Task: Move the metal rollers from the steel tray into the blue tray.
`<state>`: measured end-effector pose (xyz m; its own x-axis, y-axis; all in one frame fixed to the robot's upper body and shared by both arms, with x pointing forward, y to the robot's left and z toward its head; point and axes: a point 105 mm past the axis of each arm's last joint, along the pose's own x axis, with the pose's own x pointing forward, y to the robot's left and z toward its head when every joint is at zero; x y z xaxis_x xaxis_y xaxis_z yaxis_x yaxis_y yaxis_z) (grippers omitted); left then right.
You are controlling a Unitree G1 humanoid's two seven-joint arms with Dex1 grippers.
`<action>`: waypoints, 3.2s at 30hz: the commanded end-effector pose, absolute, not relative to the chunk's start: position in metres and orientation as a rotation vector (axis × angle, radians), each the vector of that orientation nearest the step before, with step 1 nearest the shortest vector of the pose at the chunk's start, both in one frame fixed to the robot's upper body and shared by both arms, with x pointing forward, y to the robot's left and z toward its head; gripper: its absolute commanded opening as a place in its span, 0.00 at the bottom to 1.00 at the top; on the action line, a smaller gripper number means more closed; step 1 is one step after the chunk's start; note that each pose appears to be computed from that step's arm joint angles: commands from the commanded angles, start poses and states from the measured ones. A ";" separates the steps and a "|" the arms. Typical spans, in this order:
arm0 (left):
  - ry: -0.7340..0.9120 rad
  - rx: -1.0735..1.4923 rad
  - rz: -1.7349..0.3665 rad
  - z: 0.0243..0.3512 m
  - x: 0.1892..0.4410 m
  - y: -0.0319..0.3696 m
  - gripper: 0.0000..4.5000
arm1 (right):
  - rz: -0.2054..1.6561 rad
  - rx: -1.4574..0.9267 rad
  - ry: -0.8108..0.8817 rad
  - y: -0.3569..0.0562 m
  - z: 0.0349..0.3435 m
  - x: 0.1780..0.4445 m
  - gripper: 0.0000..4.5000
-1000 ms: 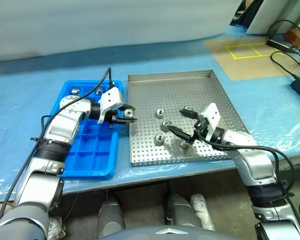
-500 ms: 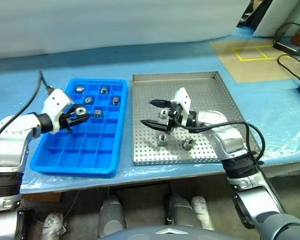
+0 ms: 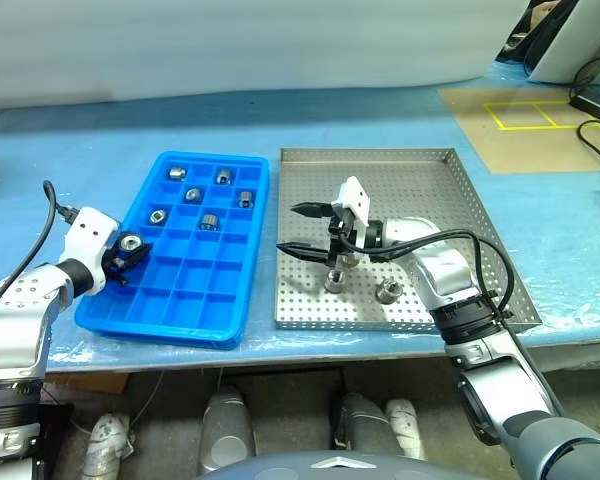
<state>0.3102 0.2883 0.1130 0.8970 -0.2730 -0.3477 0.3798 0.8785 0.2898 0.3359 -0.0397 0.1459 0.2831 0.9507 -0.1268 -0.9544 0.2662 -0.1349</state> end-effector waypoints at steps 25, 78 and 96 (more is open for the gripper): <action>0.138 0.375 -0.761 0.170 0.321 0.201 0.90 | 1.149 -0.254 0.009 -0.083 0.144 0.342 1.00; 0.350 0.427 -1.488 0.073 0.343 0.001 0.62 | 0.725 -0.285 0.054 -0.167 0.143 0.321 1.00; 0.204 0.361 -1.465 0.117 0.343 0.032 0.45 | 0.747 -0.279 0.060 -0.161 0.140 0.326 1.00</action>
